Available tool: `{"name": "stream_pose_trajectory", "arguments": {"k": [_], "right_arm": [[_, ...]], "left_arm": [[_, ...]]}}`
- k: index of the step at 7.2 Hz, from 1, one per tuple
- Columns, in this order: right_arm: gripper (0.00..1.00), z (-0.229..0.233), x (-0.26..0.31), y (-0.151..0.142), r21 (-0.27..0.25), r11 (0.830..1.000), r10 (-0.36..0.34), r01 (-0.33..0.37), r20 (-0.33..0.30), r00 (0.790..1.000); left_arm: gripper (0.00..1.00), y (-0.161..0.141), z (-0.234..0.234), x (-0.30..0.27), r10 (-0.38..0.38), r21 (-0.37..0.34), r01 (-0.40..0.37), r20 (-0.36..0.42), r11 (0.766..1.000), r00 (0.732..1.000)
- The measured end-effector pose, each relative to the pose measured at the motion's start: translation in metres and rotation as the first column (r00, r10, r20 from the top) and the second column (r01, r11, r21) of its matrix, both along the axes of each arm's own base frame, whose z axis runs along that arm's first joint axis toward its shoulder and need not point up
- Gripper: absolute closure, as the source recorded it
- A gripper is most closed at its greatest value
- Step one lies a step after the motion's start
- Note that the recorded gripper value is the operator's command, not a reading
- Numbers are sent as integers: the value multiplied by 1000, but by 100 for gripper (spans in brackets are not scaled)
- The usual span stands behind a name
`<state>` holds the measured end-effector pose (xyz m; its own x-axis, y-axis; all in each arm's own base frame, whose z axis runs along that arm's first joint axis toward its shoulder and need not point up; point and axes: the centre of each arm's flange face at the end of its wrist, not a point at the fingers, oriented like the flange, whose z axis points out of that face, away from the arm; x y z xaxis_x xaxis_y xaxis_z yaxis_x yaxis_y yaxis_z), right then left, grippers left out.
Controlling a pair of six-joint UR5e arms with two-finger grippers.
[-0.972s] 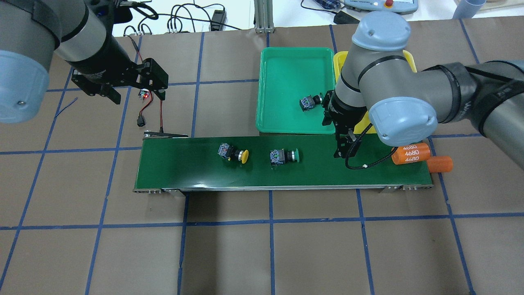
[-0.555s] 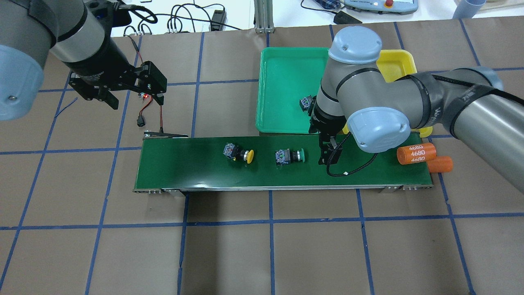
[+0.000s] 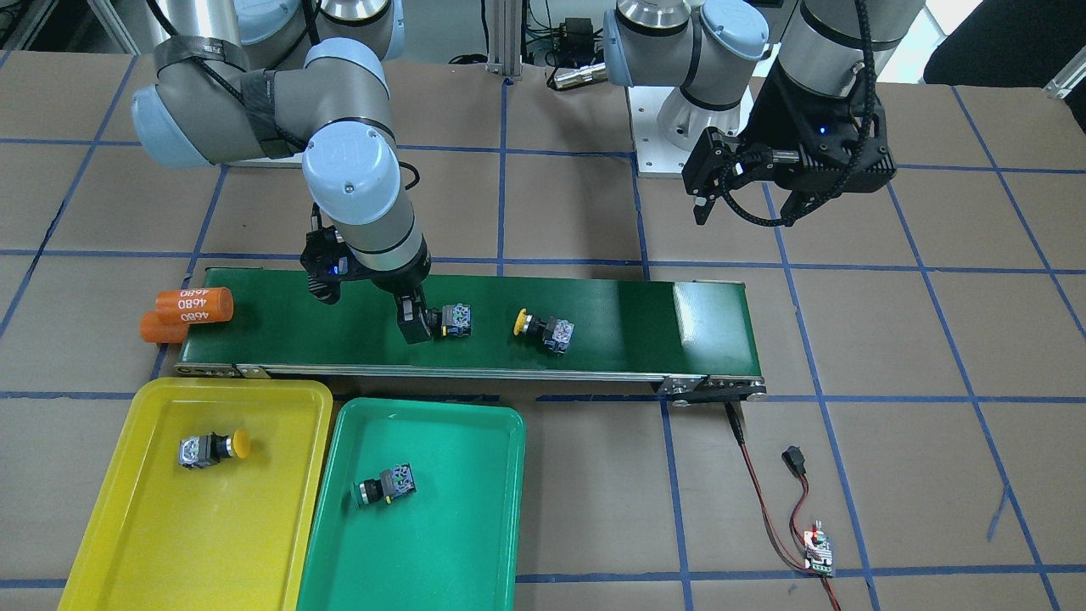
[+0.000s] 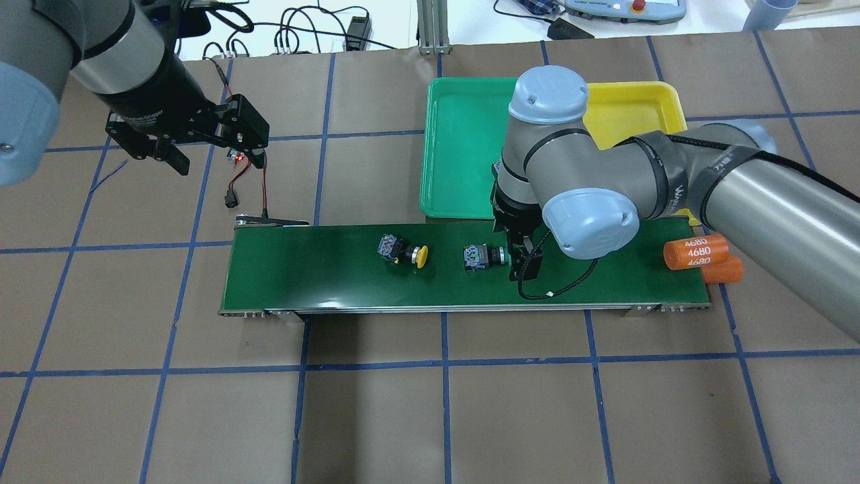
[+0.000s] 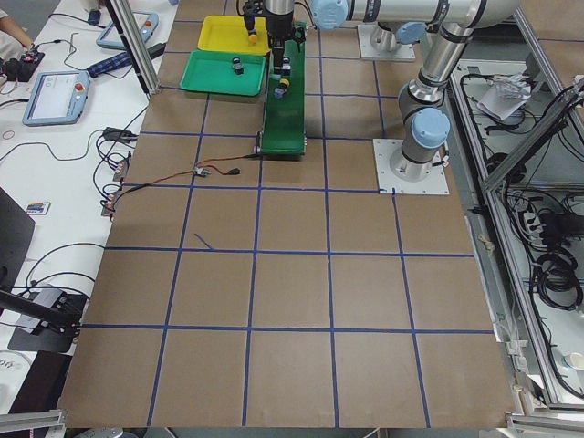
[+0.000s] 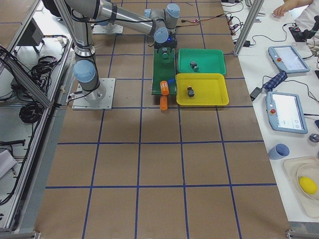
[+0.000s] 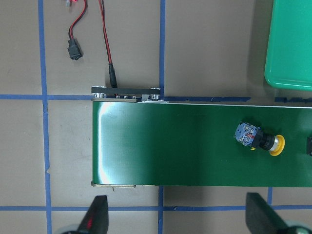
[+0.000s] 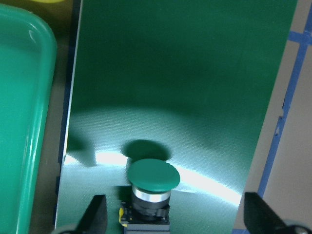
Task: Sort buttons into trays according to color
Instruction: 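Grasp the second green button on the belt with the right gripper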
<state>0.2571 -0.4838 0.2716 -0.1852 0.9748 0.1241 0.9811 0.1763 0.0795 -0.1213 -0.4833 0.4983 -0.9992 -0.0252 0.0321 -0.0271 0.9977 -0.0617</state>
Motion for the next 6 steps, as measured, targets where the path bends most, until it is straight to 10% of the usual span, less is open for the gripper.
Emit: {"name": "stream_pose_trajectory", "arguments": {"k": [6], "right_arm": [[0, -19, 1, -8, 2, 1000, -7, 7, -15, 1000]], "left_arm": [[0, 3, 5, 1, 3, -12, -3, 4, 1000, 1000]]}}
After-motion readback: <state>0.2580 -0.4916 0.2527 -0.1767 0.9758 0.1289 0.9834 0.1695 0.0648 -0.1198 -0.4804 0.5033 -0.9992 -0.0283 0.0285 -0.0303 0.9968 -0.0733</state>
